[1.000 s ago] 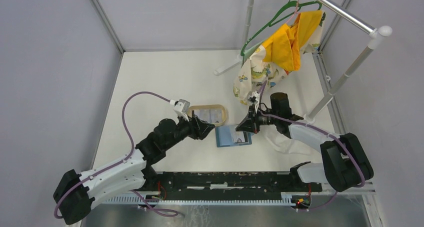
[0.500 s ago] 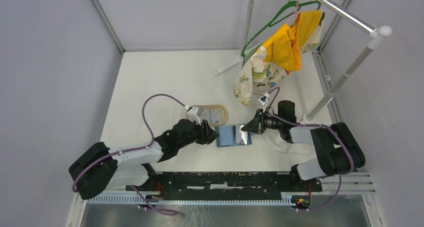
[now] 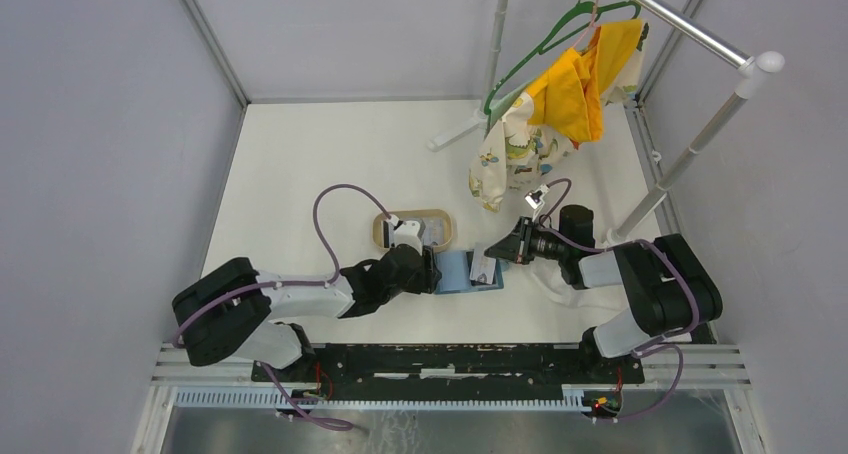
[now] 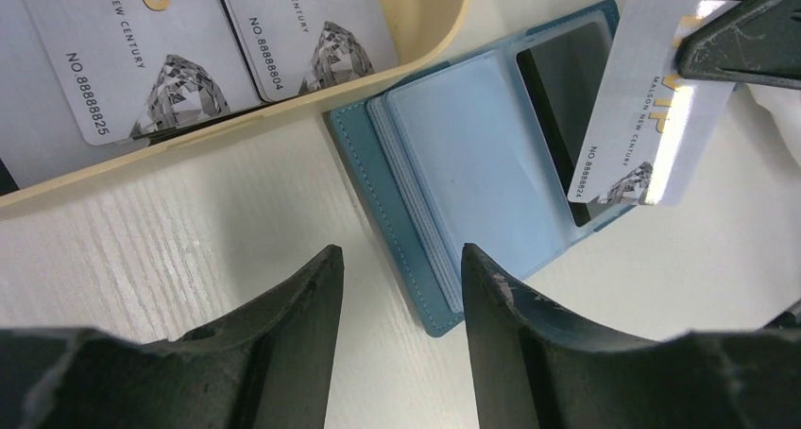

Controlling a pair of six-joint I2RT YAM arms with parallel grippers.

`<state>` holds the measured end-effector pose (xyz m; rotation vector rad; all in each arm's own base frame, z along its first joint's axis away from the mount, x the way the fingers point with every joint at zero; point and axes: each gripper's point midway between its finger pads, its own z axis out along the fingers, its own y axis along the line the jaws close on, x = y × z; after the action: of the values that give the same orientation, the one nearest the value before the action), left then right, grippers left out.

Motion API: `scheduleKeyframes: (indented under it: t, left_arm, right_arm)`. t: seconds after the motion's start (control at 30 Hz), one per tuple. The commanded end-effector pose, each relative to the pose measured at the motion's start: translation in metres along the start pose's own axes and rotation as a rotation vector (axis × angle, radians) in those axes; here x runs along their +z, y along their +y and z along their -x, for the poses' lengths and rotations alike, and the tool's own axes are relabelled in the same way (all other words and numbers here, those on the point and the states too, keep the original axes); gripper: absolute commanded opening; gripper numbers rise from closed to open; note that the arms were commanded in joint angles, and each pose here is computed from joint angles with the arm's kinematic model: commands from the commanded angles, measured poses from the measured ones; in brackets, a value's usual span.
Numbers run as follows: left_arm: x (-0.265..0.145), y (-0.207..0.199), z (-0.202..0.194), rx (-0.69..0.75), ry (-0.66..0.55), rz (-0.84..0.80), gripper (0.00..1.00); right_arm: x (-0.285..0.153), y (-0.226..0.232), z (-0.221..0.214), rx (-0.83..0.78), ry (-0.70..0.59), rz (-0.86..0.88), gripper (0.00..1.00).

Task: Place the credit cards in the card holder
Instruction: Insert the credit card into the card holder.

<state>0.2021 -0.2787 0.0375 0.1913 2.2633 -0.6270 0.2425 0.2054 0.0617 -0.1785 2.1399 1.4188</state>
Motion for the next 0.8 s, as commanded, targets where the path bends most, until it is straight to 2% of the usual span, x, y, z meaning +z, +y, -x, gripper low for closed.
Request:
scheduleKeyframes:
  t: [0.0, 0.23, 0.77]
  left_arm:
    - [0.005, -0.003, 0.017, -0.026, -0.065, 0.088, 0.56]
    - [0.011, -0.002, 0.011, -0.003, -0.037, 0.128, 0.48]
    - [0.020, -0.010, 0.001, 0.029, 0.010, 0.142, 0.39]
  right_arm:
    - [0.001, -0.003, 0.009, 0.000, -0.047, -0.012, 0.00]
    - [0.003, -0.007, 0.007, 0.063, -0.047, -0.022, 0.00]
    - [0.006, -0.012, 0.005, 0.130, -0.049, -0.037, 0.00]
